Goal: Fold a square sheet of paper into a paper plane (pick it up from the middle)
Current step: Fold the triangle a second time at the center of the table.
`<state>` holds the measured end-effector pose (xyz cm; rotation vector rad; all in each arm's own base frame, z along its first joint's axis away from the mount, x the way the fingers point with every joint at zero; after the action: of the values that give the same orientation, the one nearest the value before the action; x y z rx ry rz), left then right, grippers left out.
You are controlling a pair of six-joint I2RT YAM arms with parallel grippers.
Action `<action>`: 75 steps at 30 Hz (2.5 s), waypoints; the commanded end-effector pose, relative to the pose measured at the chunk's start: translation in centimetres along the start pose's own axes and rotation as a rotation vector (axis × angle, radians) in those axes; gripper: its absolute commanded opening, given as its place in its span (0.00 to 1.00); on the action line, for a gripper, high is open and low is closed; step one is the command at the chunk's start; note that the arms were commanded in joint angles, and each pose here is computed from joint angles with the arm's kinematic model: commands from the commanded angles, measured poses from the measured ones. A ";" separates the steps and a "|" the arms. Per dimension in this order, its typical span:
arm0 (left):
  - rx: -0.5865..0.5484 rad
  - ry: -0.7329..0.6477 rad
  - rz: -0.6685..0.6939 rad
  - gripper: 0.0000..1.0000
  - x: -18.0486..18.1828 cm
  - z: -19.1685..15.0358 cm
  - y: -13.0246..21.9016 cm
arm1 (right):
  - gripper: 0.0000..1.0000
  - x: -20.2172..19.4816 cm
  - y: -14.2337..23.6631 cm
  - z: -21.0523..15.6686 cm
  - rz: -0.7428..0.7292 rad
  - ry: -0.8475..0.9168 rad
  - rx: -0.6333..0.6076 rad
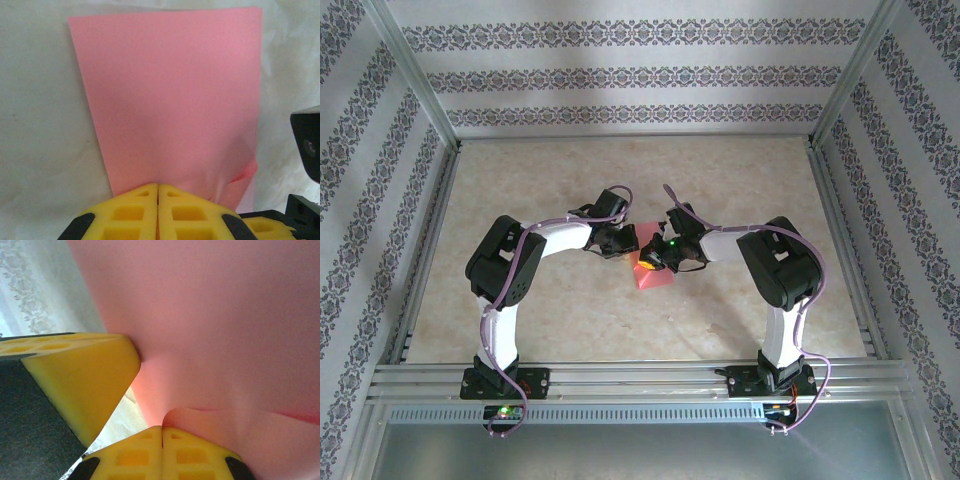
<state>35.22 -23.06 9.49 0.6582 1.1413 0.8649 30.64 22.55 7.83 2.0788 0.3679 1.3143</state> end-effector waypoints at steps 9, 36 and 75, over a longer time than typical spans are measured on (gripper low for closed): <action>0.042 0.031 0.057 0.07 1.4 -0.8 -0.5 | 0.00 0.4 -0.3 0.4 0.012 -0.013 -0.045; 0.043 0.029 0.064 0.06 1.5 -0.9 -0.5 | 0.00 -0.5 0.2 0.4 -0.005 -0.025 -0.068; 0.050 0.035 0.070 0.06 1.6 -1.0 -0.7 | 0.00 -1.0 -0.6 0.7 -0.004 -0.046 -0.047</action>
<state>35.25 -23.04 9.48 0.6582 1.1399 0.8694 30.86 22.34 7.69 2.0703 0.3042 1.2994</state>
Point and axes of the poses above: each hand's point on the last joint's axis, 136 mm out from that joint toward the fingers, its own y axis back along the fingers, its own x axis along the line the jaws close on, z = x × y, the point moved 9 cm from there along y, back along the fingers, and after that the axes turned 14 degrees about -y, right-handed, at the moved point
